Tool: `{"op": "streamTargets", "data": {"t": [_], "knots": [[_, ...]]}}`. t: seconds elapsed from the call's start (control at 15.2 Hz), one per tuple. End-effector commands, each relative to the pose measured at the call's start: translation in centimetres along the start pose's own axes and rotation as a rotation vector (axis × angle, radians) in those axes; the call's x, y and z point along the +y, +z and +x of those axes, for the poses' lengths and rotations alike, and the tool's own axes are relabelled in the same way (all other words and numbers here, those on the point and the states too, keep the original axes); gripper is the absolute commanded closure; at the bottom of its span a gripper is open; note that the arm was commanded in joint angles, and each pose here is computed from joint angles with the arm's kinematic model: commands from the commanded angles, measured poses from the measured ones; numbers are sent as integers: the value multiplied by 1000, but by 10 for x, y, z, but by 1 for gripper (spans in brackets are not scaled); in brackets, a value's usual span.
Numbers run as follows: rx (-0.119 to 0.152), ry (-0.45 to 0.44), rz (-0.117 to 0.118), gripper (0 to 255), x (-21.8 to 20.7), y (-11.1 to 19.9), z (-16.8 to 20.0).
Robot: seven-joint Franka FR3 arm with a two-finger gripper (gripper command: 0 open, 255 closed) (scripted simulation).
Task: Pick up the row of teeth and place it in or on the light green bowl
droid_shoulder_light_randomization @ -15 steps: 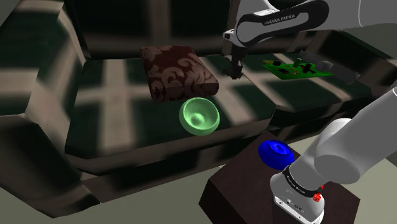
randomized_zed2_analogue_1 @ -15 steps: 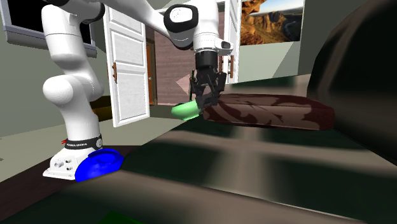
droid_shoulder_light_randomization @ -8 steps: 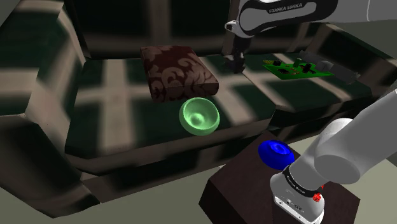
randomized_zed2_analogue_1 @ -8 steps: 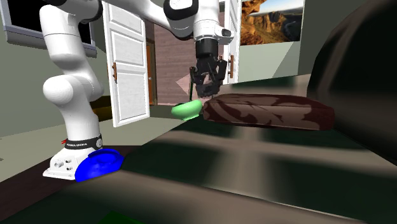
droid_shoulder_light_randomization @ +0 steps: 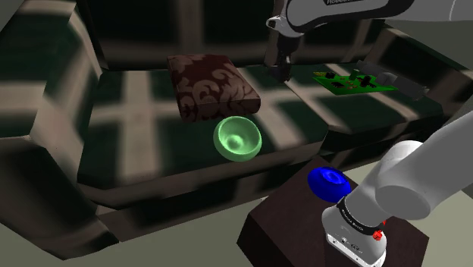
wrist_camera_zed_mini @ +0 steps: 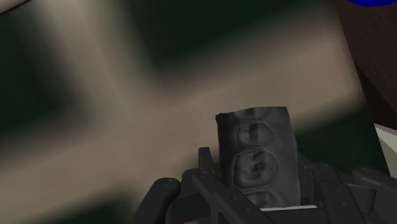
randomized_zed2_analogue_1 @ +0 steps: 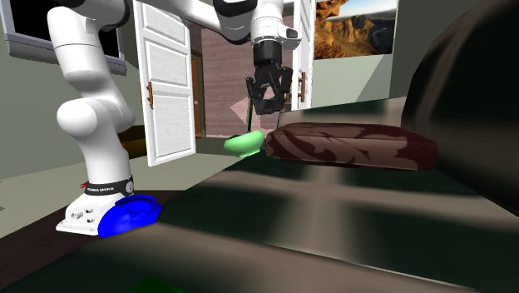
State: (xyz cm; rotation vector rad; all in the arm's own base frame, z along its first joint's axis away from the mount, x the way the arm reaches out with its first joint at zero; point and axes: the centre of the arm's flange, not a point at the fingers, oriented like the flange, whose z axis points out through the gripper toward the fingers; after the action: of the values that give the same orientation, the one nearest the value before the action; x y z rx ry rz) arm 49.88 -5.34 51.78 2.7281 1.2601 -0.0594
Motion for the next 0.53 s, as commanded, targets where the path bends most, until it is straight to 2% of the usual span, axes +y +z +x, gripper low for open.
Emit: {"op": "streamTargets", "data": {"t": [0.0, 0.46], "knots": [[0, 1, 0, 255, -21, -4, 13], [0, 1, 0, 255, -97, -15, 66]]}}
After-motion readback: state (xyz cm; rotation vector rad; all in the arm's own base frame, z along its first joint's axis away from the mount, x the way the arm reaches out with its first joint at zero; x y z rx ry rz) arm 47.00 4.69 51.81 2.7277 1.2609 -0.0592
